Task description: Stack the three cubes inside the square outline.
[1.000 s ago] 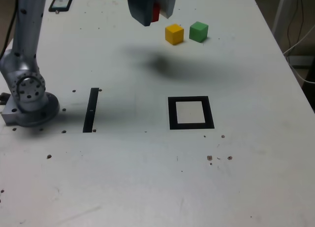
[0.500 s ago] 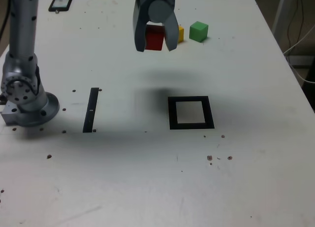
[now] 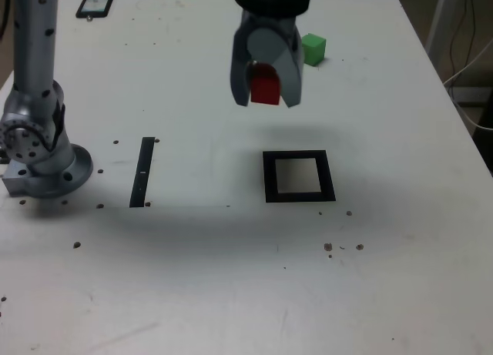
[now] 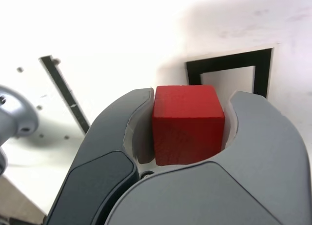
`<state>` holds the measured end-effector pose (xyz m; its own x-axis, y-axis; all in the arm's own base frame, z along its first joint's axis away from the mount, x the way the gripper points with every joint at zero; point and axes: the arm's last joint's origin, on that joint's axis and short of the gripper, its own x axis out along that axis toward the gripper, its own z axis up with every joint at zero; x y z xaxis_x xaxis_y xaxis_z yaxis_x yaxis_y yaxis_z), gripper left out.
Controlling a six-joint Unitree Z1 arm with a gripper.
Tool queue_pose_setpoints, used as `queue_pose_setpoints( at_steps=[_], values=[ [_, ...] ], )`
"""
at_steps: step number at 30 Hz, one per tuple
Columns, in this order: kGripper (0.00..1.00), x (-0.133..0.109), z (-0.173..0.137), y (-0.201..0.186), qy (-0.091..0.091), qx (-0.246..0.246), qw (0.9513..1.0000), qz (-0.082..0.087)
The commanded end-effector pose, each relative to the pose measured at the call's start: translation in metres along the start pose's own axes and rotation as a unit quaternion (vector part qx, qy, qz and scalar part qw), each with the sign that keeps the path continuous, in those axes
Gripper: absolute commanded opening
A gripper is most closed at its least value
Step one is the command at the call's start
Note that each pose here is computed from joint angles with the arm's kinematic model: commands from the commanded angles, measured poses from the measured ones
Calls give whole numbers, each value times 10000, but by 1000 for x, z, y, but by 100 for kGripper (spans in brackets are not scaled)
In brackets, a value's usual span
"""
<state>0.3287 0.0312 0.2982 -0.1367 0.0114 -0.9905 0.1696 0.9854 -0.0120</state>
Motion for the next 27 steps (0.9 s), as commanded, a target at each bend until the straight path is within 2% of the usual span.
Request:
queue_pose_setpoints(
  at_steps=[1,5,12,19,27],
  values=[
    [39,12,8,1,125,38,9999,-15],
    [39,27,19,2,155,47,9998,-81],
    [39,25,23,-9,-101,-149,9997,-166],
    [39,37,24,-41,-172,-353,9990,-214],
    [39,52,27,-59,-442,-243,9984,-274]
  ],
)
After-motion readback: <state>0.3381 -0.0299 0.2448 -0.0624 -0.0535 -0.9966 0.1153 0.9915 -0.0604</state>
